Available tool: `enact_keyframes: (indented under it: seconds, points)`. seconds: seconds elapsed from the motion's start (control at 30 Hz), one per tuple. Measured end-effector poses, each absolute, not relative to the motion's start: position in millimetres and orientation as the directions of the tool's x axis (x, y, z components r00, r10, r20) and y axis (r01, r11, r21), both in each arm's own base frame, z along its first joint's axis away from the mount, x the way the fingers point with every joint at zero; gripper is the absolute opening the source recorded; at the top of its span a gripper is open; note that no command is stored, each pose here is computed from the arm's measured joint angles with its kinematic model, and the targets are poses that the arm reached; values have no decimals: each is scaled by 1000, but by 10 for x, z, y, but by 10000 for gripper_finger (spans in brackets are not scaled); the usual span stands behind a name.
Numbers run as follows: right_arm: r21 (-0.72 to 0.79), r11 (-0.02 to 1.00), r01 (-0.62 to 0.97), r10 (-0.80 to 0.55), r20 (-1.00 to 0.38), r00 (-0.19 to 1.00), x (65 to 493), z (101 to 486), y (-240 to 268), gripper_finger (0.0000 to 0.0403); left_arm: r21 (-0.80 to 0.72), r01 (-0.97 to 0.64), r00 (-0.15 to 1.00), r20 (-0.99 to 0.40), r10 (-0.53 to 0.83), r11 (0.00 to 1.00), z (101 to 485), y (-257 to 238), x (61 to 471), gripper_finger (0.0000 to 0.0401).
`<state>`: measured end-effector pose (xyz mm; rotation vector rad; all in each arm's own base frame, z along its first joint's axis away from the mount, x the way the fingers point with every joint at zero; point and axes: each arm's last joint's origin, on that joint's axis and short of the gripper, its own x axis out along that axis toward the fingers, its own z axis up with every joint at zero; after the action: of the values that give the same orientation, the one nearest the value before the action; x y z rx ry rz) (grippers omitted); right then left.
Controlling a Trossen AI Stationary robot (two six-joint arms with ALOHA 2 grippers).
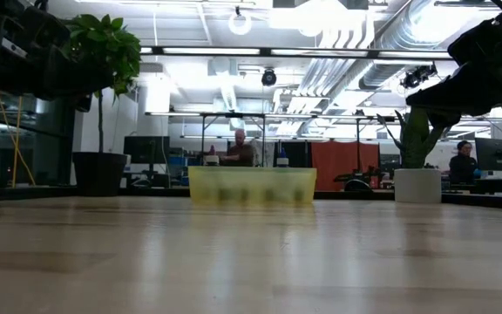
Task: Pick & Place food coloring
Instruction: Put the small red food coloring bottle into the yellow container
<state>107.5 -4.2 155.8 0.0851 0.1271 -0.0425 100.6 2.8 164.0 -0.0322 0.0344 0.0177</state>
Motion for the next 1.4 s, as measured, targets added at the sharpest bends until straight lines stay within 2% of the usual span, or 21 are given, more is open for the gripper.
enact_keyframes:
  seconds: [0.17,0.27,0.43,0.53,0.67,0.77,1.0,1.23,1.4]
  points:
    - [178,983,41,-29,-71,997,1080,1622,-39,0,-32,-19,999,-35,18,999,1640,28,1006,0]
    - [202,978,44,-22,-109,994,1065,1730,-37,0,-32,-19,999,-35,18,999,1640,28,1006,0]
    - [131,989,67,-31,-255,967,983,2096,-37,0,-32,-19,999,-35,18,999,1640,28,1006,0]
    - [220,970,104,-47,-254,966,1007,2379,-41,0,-32,-19,999,-35,18,999,1640,28,1006,0]
    - [294,947,131,-15,-365,931,1059,2692,-34,0,-32,-19,999,-35,18,999,1640,28,1006,0]
    - [295,949,108,38,-450,892,1101,2922,-15,0,-32,-19,999,-35,18,999,1640,28,1006,0]
    - [233,971,-43,192,-666,720,1208,3153,172,0,-32,-19,999,-35,18,999,1640,28,1006,0]
    - [257,944,-205,328,-783,528,1368,3014,458,0,-32,-19,999,-35,18,999,1640,28,1006,0]
    - [292,923,-250,374,-837,399,1489,2871,688,0,-32,-19,999,-35,18,999,1640,28,1006,0]
